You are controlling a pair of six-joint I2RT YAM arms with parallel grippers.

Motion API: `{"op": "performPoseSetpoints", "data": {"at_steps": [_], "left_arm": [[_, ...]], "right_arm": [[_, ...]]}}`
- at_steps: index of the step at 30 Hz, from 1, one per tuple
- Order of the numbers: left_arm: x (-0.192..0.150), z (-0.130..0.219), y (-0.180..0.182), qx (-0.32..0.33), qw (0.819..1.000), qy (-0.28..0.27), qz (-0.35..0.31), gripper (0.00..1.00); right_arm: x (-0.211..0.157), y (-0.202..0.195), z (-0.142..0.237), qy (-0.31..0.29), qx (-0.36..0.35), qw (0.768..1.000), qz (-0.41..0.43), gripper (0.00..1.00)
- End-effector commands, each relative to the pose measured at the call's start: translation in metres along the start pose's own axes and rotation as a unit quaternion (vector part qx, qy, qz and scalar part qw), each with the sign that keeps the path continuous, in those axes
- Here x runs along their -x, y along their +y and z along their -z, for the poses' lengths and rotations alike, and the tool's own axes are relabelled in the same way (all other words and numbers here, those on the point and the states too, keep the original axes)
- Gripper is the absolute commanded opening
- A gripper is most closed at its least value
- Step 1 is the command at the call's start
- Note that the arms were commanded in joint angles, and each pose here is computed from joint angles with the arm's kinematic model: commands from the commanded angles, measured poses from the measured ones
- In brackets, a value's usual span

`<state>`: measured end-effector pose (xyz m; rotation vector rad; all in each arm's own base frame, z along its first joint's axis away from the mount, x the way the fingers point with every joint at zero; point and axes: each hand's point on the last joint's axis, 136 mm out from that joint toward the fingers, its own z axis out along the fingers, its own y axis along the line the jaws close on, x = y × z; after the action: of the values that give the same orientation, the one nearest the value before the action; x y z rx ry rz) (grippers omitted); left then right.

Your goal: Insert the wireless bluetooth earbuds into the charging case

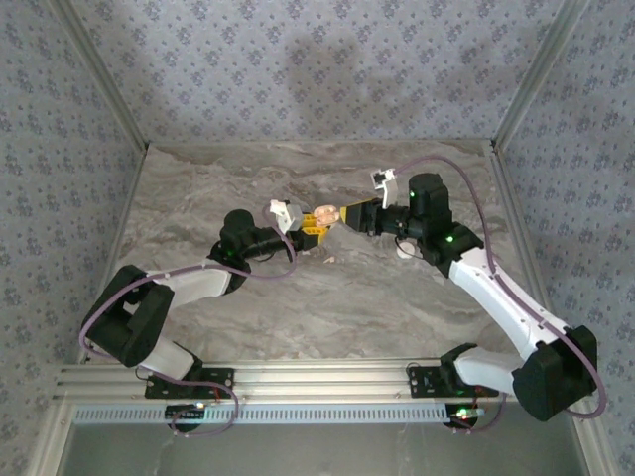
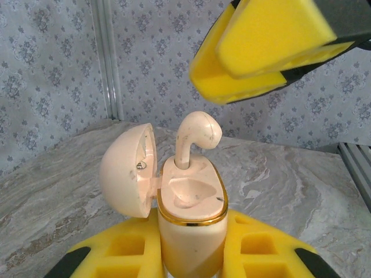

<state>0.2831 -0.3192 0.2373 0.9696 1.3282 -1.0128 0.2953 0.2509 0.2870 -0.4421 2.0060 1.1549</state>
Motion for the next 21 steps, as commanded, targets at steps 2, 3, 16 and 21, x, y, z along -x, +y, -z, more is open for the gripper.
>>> {"op": "performPoseSetpoints", "data": {"at_steps": [2, 3, 16, 21], "left_arm": [[0.025, 0.0, -0.002, -0.007, 0.999, -0.025, -0.031, 0.19], [0.025, 0.0, -0.002, -0.007, 0.999, -0.026, -0.031, 0.19], [0.027, -0.002, -0.002, -0.009, 0.999, -0.026, -0.03, 0.19], [0.028, -0.002, -0.001, -0.009, 0.999, -0.027, -0.03, 0.19]], "right_arm": [[-0.004, 0.004, -0.004, 0.009, 0.023, 1.0, -0.012, 0.26], [-0.005, 0.003, -0.005, 0.012, 0.023, 1.0, -0.014, 0.25], [-0.013, 0.008, -0.014, 0.03, 0.038, 0.999, -0.013, 0.19], [-0.014, 0.009, -0.017, 0.034, 0.038, 0.999, -0.012, 0.18]]}}
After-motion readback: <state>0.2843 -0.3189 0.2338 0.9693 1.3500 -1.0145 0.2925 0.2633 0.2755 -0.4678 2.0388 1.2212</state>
